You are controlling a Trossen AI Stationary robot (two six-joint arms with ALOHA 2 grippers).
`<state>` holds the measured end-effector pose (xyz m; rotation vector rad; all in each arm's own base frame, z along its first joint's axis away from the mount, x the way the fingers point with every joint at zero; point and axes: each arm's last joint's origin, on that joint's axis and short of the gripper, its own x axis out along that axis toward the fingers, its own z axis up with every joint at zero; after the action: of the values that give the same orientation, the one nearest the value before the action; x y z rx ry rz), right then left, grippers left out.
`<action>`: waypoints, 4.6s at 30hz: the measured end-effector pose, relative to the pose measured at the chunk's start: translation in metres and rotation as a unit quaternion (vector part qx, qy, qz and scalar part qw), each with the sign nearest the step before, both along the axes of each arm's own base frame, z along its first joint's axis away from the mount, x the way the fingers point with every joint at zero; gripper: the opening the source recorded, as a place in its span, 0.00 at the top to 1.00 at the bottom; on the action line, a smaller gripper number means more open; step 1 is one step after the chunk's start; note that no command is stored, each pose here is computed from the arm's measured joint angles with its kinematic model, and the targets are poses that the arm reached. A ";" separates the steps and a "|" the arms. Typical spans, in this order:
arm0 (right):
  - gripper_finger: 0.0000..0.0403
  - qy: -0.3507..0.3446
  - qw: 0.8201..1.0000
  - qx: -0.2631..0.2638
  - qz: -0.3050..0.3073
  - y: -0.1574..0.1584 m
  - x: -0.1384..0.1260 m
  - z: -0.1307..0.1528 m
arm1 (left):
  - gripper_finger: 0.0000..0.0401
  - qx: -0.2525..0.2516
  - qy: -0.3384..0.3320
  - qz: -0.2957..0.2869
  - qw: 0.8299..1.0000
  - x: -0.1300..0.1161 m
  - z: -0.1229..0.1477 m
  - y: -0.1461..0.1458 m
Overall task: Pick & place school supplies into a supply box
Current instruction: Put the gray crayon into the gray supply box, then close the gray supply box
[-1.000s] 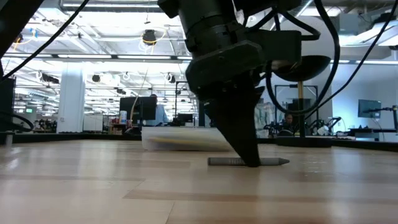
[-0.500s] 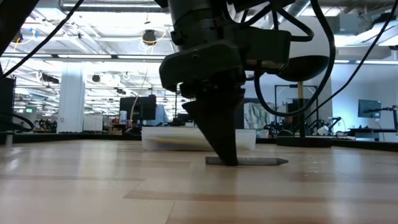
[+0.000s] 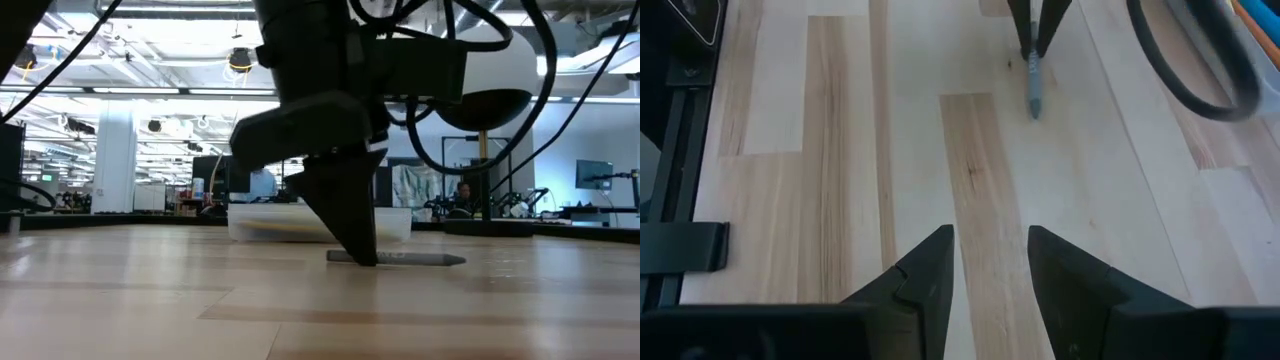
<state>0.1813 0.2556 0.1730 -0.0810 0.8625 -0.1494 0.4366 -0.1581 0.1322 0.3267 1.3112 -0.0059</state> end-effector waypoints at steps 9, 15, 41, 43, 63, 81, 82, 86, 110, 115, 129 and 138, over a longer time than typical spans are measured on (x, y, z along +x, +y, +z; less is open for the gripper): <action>0.70 0.000 1.000 0.000 0.000 0.000 0.000 0.000 | 0.97 0.084 -0.030 0.006 0.996 -0.010 -0.002 -0.020; 0.70 -0.010 1.000 -0.006 -0.003 0.000 0.000 0.000 | 0.98 0.142 -0.028 0.008 0.989 -0.016 0.001 -0.025; 0.70 -0.012 1.000 -0.011 -0.001 0.000 0.001 0.000 | 0.98 0.347 0.036 0.138 0.927 -0.029 0.043 0.037; 0.70 -0.012 1.000 -0.011 -0.001 -0.001 0.001 0.000 | 0.97 0.353 0.042 0.147 0.923 -0.027 0.042 0.048; 0.70 -0.021 1.000 -0.017 -0.003 -0.001 0.001 0.001 | 0.90 0.324 0.080 0.192 0.923 -0.016 0.038 0.099; 0.70 -0.031 0.999 -0.023 -0.007 -0.001 0.001 0.001 | 0.90 0.300 0.083 0.164 0.936 -0.010 0.035 0.096; 0.70 -0.031 0.999 -0.023 -0.007 -0.001 0.001 0.001 | 0.90 0.299 0.084 0.164 0.936 -0.011 0.035 0.096; 0.70 -0.031 0.999 -0.023 -0.007 -0.001 0.001 0.001 | 0.90 0.300 0.087 0.163 0.936 -0.011 0.036 0.096; 0.70 -0.105 0.989 -0.095 -0.036 -0.016 0.026 0.007 | 0.58 0.341 0.057 0.172 0.922 -0.030 0.076 0.089; 0.70 -0.101 0.988 -0.100 -0.055 -0.029 0.035 -0.002 | 0.58 0.343 -0.004 0.179 0.922 -0.044 0.116 0.083; 0.70 -0.143 0.956 -0.243 -0.077 -0.060 0.059 -0.008 | 0.58 0.289 -0.215 0.216 0.907 -0.146 0.149 0.134; 0.70 -0.126 0.956 -0.225 -0.137 -0.119 0.117 0.000 | 0.58 0.165 -0.471 0.205 0.842 -0.216 0.112 0.222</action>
<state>0.2979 0.1366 0.1727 -0.3619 0.5683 -0.6040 0.2206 0.0642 0.2440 0.2726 0.3597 0.6765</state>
